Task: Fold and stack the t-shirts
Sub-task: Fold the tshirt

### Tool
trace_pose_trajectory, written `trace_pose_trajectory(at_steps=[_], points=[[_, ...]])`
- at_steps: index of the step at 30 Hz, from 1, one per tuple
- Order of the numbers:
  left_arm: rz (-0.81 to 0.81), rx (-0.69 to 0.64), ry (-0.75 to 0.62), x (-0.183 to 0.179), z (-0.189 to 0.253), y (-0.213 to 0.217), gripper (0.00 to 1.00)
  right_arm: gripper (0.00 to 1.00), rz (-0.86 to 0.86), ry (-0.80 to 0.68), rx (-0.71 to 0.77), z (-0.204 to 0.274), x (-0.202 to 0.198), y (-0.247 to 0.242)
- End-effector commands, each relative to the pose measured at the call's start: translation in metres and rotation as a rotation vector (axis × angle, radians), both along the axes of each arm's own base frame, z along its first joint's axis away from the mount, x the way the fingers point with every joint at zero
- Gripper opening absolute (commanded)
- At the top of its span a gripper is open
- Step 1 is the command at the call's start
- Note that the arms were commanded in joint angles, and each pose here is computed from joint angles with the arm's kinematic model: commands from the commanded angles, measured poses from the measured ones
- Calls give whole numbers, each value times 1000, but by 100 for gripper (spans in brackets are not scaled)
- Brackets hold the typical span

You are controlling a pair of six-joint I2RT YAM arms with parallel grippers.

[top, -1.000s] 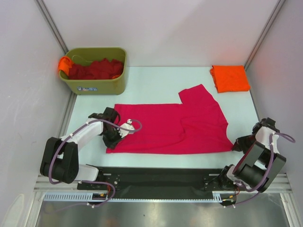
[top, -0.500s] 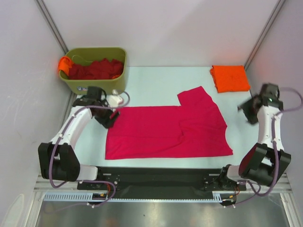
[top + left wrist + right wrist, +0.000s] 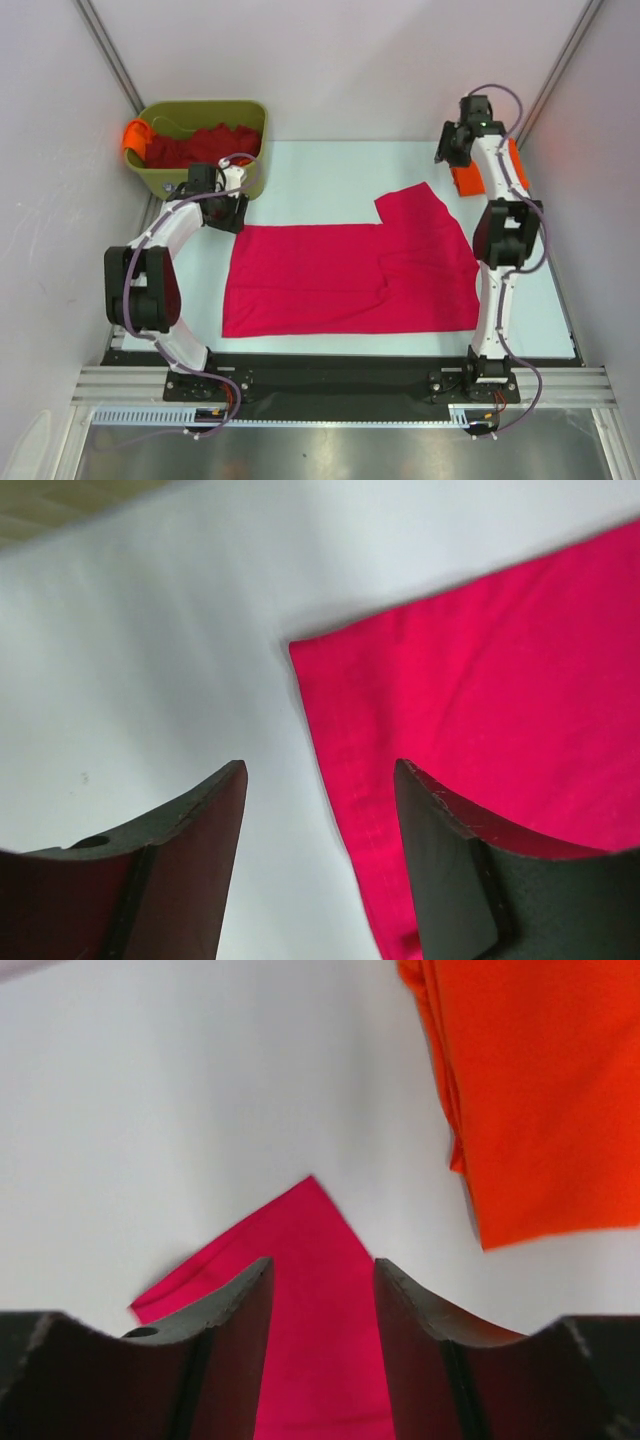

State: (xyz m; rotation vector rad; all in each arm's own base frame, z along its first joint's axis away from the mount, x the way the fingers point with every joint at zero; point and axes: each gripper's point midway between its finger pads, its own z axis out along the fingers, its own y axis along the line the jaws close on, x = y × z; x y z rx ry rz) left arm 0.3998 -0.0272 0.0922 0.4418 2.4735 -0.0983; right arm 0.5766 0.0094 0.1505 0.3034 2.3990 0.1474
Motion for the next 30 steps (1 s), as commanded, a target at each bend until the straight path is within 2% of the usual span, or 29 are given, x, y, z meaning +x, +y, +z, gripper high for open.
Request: trace_pose_trajectory(at_steps=[1, 2, 8, 15, 18, 19, 21, 22, 24, 25, 30], points=[[72, -21, -92, 31, 16, 1, 66, 51, 42, 77, -53, -25, 5, -1], [76, -26, -92, 34, 14, 1, 66, 52, 66, 99, -53, -44, 8, 14], [81, -31, -35, 38, -15, 0, 67, 56, 78, 118, -55, -87, 21, 27], [75, -46, 8, 40, -35, -4, 67, 56, 88, 226, -61, -137, 10, 47], [81, -49, 25, 40, -44, -4, 67, 48, 78, 257, -87, -146, 3, 46], [80, -48, 24, 41, -45, -4, 67, 37, 77, 265, -92, -148, 2, 46], [76, -51, 27, 44, -47, -5, 67, 27, 69, 266, -99, -147, 1, 44], [75, -53, 28, 45, -48, -6, 67, 16, 71, 264, -102, -145, 0, 43], [66, -60, 14, 49, -44, -7, 67, 3, 69, 240, -108, -133, 3, 43], [58, -75, 12, 50, -43, -10, 67, 0, 71, 232, -110, -128, 3, 43], [60, -114, 12, 57, -47, -16, 66, 0, 79, 136, -108, -82, 9, 49]])
